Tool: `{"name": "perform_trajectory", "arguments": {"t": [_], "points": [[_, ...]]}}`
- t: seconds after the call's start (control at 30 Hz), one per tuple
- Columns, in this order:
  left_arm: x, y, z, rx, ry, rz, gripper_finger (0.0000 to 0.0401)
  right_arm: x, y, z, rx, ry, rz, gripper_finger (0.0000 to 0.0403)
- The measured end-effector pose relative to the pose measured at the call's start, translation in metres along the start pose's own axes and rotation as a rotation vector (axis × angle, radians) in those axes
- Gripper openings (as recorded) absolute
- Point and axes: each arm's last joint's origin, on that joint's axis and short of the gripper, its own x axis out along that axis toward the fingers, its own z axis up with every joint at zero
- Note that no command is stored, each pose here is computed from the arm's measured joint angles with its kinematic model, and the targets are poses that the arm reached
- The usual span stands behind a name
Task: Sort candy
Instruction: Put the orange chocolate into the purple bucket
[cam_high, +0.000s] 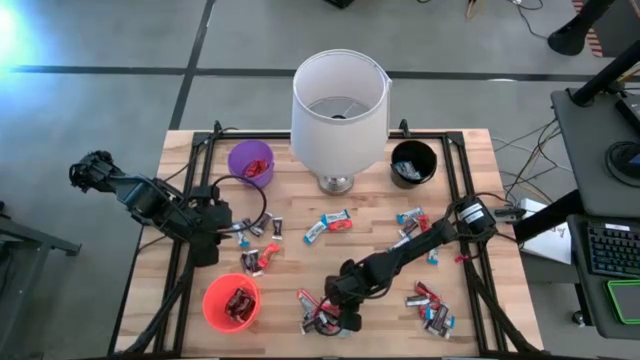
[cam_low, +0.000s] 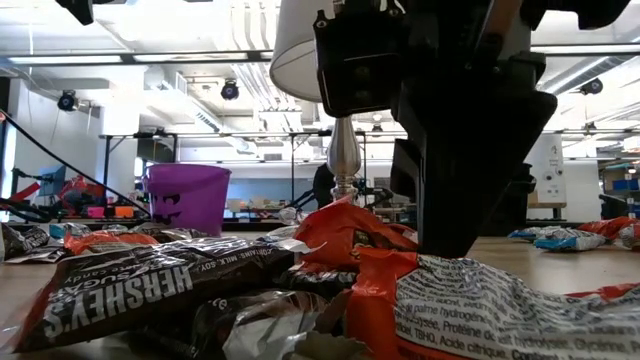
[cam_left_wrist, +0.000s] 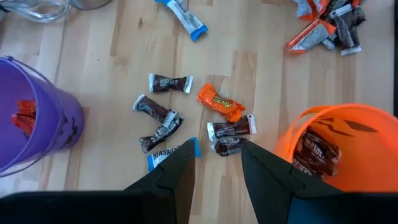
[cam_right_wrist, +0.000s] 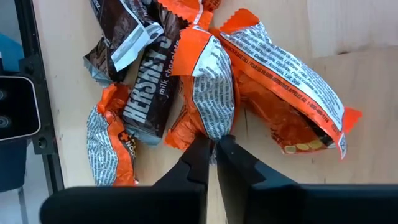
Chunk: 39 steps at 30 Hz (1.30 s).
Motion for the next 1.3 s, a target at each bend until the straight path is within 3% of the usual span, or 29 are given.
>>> {"name": "perform_trajectory", "arguments": {"t": [0.87,1.3], "points": [[0.000,0.000,0.000,-0.004,0.006,-0.008,0.0113,-0.034,0.012,0.002,-0.077,-0.012,0.109,0.0008],[0.000,0.000,-0.001,0.004,0.009,-0.006,0.0113,-0.004,-0.001,-0.007,-0.078,0.075,0.116,0.0008]]}}
